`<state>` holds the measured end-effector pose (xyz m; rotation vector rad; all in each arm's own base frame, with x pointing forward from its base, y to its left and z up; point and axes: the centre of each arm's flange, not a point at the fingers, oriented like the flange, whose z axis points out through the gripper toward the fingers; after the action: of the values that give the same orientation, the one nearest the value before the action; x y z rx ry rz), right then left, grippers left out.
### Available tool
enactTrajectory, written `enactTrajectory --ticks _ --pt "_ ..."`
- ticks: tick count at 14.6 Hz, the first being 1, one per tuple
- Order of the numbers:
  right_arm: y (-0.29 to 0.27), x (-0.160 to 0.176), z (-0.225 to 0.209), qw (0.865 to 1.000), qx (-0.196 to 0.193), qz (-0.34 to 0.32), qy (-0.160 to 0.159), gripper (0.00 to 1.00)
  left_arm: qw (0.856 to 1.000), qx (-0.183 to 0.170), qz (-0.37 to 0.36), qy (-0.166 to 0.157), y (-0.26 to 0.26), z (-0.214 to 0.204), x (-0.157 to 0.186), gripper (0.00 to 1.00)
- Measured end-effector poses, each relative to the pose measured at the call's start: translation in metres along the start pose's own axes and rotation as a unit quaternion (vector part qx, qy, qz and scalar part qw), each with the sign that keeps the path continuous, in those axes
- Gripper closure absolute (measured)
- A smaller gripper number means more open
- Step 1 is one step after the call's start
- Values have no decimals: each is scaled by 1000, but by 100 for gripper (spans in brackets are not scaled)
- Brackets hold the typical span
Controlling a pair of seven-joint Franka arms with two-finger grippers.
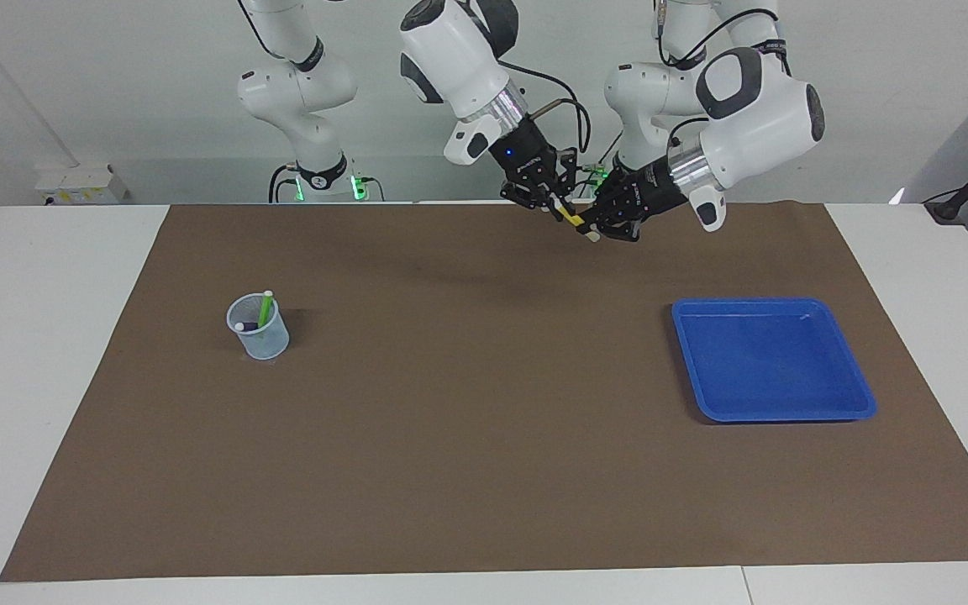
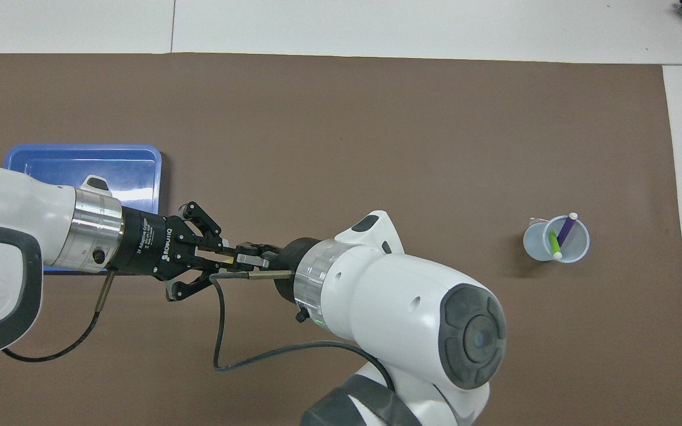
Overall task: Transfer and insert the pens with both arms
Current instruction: 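Open the left gripper while the right gripper carries the yellow pen away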
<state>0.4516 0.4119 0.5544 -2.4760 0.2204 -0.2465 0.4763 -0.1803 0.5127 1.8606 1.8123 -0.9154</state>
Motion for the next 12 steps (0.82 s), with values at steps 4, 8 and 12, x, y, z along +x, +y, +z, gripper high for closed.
enactTrajectory --ticks 4,8,12 --pt "4 4 1 1000 -3 4 0 82 1000 -1 6 0 -3 -1 -5 66" --pt "18 11 4 999 -37 -22 -17 82 1000 -9 19 10 -9 -8 -10 22" --pt "55 40 -11 992 -81 -84 -56 82 994 -5 79 75 -8 -11 5 0"
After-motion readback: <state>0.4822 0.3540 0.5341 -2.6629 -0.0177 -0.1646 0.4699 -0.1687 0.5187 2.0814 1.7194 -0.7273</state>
